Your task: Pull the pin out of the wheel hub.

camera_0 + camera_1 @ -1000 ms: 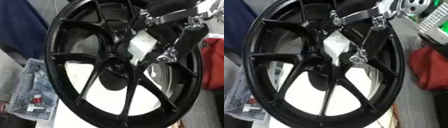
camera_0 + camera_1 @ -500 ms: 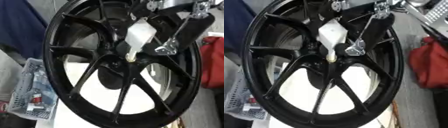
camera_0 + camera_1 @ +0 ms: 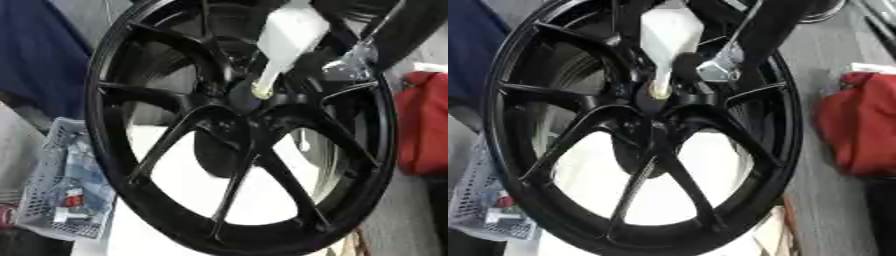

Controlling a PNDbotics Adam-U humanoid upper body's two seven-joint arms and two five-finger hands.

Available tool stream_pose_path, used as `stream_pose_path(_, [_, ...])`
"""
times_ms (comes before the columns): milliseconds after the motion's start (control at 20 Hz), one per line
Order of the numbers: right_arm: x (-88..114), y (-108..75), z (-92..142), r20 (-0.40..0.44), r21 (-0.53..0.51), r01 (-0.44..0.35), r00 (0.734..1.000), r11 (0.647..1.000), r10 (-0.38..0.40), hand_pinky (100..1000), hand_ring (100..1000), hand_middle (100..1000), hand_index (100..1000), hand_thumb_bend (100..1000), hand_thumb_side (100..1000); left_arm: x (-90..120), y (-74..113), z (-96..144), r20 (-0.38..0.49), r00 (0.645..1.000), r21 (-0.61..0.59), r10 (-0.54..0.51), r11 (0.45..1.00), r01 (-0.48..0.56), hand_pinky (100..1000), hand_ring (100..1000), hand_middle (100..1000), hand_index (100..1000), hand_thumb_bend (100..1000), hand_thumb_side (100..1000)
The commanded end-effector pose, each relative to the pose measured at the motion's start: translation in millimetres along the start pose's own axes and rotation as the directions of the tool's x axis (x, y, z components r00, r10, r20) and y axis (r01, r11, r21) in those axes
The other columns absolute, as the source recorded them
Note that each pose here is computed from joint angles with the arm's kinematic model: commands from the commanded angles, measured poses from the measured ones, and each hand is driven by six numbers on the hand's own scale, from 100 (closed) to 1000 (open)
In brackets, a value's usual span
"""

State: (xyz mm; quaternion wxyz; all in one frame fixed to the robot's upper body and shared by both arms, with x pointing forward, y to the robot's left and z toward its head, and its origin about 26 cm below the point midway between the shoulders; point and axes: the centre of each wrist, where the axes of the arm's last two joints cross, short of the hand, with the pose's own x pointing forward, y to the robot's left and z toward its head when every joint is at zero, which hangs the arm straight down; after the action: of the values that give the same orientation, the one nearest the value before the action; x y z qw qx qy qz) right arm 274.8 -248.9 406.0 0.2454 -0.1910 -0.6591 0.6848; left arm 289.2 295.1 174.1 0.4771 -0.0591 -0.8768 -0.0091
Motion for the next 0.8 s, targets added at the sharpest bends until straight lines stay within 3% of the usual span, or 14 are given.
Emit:
stream_pose_path(50, [-4,-17.5,35,-0.151,-0.170,-0.044,0.988,0.984,0.018,581,271,352,524,100,100,7,1.4,0,0.027,1.000,0.008,-0.011,1.000,0.011,970,515,630,800,231,938])
stream_pose_path(200, [-28,-8.0,63,-0.314,-0.354,-0.021,0.945,0.935,-0.098,585,263,350,526,100,100,6,2.7,1,0.026,1.000,0.023,-0.011,1.000,0.011,970,514,631,800,229,938])
stream_pose_path(300, [-52,-1.4,82,-0.430,-0.454,-0.038,0.885,0.890,-0.181,594,275,352,528,100,100,6,3.6,2,0.026,1.000,0.031,-0.013,0.999,0.012,970,514,631,800,229,938])
stream_pose_path(400, [-81,8.4,103,-0.565,-0.511,-0.088,0.784,0.855,-0.257,610,285,363,533,100,100,5,4.4,4,0.023,1.000,0.039,-0.014,0.999,0.014,971,514,631,800,227,941])
stream_pose_path(550, [-117,29.4,133,-0.735,-0.517,-0.171,0.590,0.839,-0.333,638,318,381,542,100,100,4,5.1,6,0.019,1.000,0.050,-0.016,0.999,0.015,971,514,631,801,227,942])
stream_pose_path(800, [-148,73.3,160,-0.853,-0.485,-0.233,0.338,0.843,-0.397,701,418,446,601,100,100,3,5.1,6,0.022,1.000,0.057,-0.017,0.998,0.016,972,514,632,801,226,943])
